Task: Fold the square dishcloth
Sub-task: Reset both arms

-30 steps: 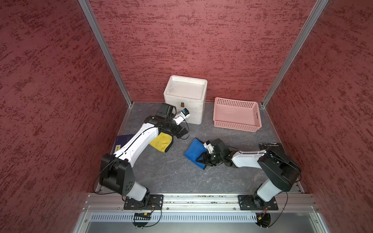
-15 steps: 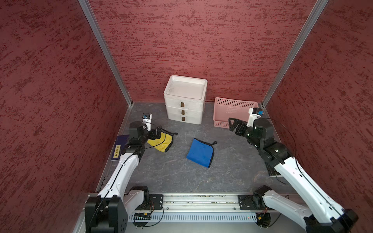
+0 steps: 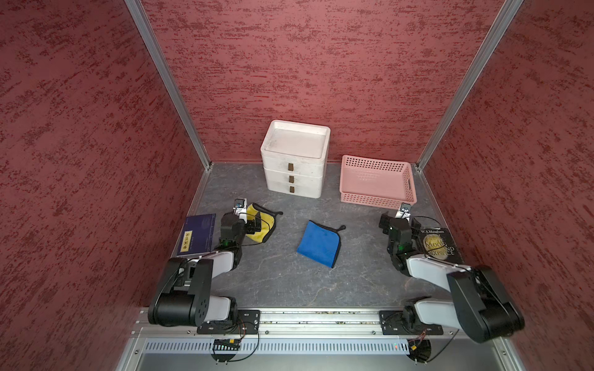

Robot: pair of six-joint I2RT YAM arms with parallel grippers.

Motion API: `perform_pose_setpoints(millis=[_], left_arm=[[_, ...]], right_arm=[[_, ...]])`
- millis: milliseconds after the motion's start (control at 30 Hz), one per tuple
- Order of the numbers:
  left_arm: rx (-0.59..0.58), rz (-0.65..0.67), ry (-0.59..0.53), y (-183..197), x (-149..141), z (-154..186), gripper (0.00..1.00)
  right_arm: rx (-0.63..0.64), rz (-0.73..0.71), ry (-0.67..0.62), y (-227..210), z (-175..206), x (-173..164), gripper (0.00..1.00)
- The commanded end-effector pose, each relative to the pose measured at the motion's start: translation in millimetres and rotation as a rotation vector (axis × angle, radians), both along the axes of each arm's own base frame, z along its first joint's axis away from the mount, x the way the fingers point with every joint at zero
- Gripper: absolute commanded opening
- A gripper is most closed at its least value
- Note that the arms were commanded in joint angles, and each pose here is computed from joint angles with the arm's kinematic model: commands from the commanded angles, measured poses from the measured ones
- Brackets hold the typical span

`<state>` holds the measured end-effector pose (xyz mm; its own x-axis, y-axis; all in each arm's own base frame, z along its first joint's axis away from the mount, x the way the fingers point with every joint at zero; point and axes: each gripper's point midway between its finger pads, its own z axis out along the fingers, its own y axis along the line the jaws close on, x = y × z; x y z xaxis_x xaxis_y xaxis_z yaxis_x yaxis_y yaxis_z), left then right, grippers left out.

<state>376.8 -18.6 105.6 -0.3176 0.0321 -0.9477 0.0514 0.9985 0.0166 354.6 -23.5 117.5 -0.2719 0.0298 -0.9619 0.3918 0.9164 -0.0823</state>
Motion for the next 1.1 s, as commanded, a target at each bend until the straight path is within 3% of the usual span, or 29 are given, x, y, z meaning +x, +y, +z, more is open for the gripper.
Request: perform_pose_setpoints(millis=[0, 67, 167, 367, 1067], left_arm=[[-0.02, 0.06, -0.163, 10, 7, 28, 1.0], [-0.013, 0.059, -0.184, 10, 13, 23, 1.0], [-0.082, 0.039, -0.089, 19, 25, 15, 1.0], [-0.103, 0.026, -0.064, 20, 25, 11, 1.0], [-0.101, 0.026, -0.071, 20, 25, 12, 1.0]], right_arm=[[-0.014, 0.045, -0.222, -4, 33, 9, 0.98], [0.002, 0.14, -0.184, 8, 29, 19, 0.98], [0.012, 0.289, -0.126, 26, 11, 31, 0.99], [0.082, 0.258, -0.057, 11, -1, 46, 0.98], [0.082, 0.253, -0.065, 10, 1, 46, 0.99]])
